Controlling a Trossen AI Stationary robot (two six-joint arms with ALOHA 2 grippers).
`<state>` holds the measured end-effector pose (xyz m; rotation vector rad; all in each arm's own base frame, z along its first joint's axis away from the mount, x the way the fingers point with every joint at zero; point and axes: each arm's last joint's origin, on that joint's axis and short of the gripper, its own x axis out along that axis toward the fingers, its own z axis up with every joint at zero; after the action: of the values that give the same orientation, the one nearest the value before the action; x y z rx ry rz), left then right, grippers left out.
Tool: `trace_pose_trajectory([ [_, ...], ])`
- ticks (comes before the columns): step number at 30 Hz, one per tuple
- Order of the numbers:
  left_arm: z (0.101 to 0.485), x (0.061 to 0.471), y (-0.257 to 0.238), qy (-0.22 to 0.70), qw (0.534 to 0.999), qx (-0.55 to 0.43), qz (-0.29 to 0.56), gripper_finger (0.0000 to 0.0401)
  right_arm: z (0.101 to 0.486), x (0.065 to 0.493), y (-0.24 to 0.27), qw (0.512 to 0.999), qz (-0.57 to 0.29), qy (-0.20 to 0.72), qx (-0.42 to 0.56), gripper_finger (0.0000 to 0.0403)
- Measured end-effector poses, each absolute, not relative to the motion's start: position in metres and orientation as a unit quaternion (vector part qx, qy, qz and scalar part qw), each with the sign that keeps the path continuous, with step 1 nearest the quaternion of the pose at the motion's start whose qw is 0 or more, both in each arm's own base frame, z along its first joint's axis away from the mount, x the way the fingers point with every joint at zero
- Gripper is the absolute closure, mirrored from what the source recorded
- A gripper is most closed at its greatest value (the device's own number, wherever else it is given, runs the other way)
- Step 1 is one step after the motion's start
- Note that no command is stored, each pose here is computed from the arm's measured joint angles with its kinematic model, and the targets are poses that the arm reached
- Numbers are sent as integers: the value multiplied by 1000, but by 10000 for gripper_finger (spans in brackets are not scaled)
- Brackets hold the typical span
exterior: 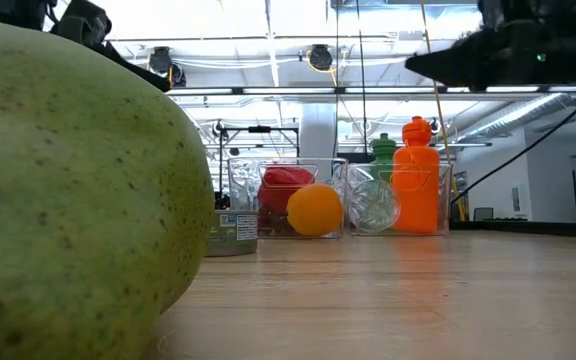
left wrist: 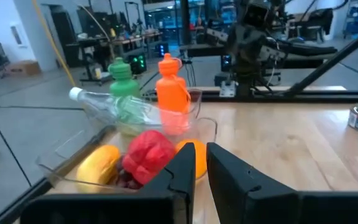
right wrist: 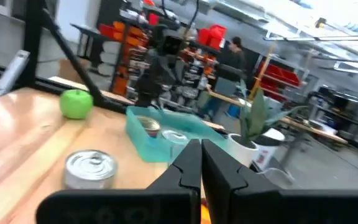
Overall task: Pick & Place Food Item
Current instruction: Stack the green tuna can on top of the green tuna can in the bin
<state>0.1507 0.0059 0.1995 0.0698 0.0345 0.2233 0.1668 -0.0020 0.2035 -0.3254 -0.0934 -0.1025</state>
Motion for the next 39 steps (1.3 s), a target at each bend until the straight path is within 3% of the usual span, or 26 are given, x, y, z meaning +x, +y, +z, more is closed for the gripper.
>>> trace_pose_trajectory([
  [16,199,151,6,17,994,26,104,350,224,257,48,966,-8,83,-244,393],
  [31,198,151,6,26,994,39,103,350,183,354,83,927,51,214,-305,268],
  [39,198,151,6,24,994,28,102,350,164,386,91,883,91,321,-329,254],
])
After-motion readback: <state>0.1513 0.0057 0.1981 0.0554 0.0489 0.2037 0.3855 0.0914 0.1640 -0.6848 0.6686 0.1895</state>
